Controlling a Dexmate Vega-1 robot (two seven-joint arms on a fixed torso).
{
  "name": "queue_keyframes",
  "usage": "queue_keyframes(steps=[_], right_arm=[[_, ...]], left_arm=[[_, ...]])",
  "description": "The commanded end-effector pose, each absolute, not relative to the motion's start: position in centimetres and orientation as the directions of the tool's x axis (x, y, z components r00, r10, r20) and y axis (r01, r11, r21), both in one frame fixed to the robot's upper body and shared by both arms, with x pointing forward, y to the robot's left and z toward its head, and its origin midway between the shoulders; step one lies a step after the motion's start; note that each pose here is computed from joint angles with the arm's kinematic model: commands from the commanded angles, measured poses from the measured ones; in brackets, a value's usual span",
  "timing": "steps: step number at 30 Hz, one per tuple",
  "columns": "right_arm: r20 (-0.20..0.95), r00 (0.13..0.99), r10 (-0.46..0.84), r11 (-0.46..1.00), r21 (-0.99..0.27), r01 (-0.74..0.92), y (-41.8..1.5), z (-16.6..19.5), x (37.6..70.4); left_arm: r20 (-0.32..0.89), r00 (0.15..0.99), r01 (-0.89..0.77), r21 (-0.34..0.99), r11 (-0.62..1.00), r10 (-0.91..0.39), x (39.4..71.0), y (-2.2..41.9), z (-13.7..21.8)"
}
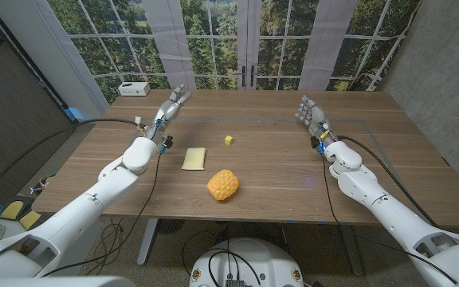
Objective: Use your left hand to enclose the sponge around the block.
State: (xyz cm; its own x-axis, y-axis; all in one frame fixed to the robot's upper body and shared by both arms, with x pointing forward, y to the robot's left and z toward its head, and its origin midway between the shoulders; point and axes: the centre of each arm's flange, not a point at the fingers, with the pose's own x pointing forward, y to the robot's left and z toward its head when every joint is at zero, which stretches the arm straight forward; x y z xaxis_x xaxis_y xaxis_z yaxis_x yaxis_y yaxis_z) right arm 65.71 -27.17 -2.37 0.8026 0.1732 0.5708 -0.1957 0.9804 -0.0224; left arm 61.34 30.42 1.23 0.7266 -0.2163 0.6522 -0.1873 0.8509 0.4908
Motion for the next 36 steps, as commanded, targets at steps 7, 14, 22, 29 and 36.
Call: queue_keyframes(steps=[7,14,22,29,36], right_arm=[[0.593,0.787,0.169,0.982,-0.034,-0.185,-25.5,-2.6,63.7],[0.602,0.78,0.17,0.982,-0.036,-0.186,-24.8,-2.6,63.0],[0.612,0.772,0.172,0.98,-0.03,-0.196,-23.8,-3.3,62.4],[0.628,0.76,0.17,0.981,-0.031,-0.194,-23.2,-3.7,61.5],[0.641,0.747,0.176,0.98,-0.043,-0.195,-22.5,-4.0,60.7]], left_arm=[[0.604,0.729,-0.328,0.722,0.61,-0.323,57.4,32.2,3.2],[0.611,0.712,-0.398,0.757,0.518,-0.345,55.8,32.1,2.9],[0.573,0.725,-0.422,0.808,0.412,-0.382,54.4,32.0,2.7],[0.546,0.74,-0.423,0.832,0.359,-0.393,53.6,32.0,2.6],[0.519,0.763,-0.435,0.853,0.288,-0.385,53.0,31.9,2.3]])
